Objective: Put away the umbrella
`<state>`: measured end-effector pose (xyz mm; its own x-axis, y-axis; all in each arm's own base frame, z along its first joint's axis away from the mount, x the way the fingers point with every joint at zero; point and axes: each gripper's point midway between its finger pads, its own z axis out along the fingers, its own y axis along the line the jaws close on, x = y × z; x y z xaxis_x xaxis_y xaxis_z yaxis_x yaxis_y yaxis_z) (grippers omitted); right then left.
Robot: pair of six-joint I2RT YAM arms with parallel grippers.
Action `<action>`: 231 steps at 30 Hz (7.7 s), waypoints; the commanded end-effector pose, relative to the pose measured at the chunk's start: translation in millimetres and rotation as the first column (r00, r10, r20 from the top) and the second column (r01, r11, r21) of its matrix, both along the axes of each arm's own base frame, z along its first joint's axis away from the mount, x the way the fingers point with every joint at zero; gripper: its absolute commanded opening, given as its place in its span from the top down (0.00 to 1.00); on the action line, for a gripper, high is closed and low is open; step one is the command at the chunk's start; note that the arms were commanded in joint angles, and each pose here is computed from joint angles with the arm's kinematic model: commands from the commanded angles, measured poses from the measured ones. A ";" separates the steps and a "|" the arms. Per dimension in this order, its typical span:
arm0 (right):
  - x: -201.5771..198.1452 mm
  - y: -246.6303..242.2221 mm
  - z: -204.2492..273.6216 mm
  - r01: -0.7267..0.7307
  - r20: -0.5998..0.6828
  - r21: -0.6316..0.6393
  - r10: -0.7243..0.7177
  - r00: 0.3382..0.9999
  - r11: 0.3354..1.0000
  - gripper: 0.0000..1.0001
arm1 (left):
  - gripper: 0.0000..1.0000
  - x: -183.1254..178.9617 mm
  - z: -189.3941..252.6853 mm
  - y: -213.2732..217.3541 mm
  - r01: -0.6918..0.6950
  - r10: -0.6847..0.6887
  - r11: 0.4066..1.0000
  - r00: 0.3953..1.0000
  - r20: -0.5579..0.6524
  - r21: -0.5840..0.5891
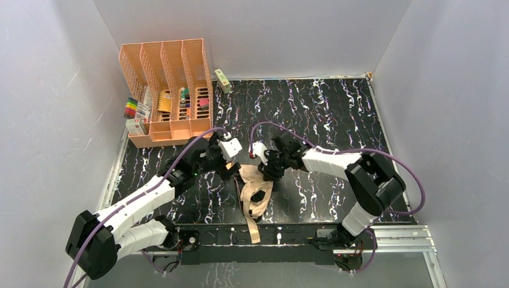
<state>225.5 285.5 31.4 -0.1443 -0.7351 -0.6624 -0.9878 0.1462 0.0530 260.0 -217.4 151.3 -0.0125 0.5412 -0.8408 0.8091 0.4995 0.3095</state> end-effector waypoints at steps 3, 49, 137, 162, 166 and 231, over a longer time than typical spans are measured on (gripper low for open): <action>-19.8 -35.1 -22.7 -0.108 0.155 -0.129 0.128 0.980 0.986 0.92 | 0.10 1.3 23.0 -4.2 0.055 -0.059 0.992 0.998 -0.031 -0.113; -6.6 -27.9 5.1 -0.233 0.590 -0.126 0.261 0.764 0.964 0.95 | 0.35 -69.5 -134.5 -63.7 0.360 -0.312 0.930 0.653 -0.690 -0.079; -128.0 -6.9 53.9 0.870 -0.525 0.092 -0.719 0.455 0.484 1.00 | 1.00 -1.3 -146.6 -11.8 0.015 0.112 0.966 0.873 -0.474 0.257; -231.0 -60.2 39.2 0.618 -0.634 -0.358 -0.668 0.390 0.700 1.00 | 1.00 14.5 -157.5 -1.4 -0.029 0.182 0.940 0.886 -0.427 0.340; -238.3 -56.9 44.6 0.585 -0.668 -0.354 -0.635 0.388 0.730 1.00 | 1.00 18.7 -157.8 -1.1 -0.037 0.189 0.937 0.891 -0.413 0.348; 37.8 -11.7 86.1 0.195 -0.322 0.256 -0.107 0.941 0.947 0.05 | 1.00 -35.2 -156.8 -55.4 0.342 -0.358 0.839 0.933 -0.044 0.424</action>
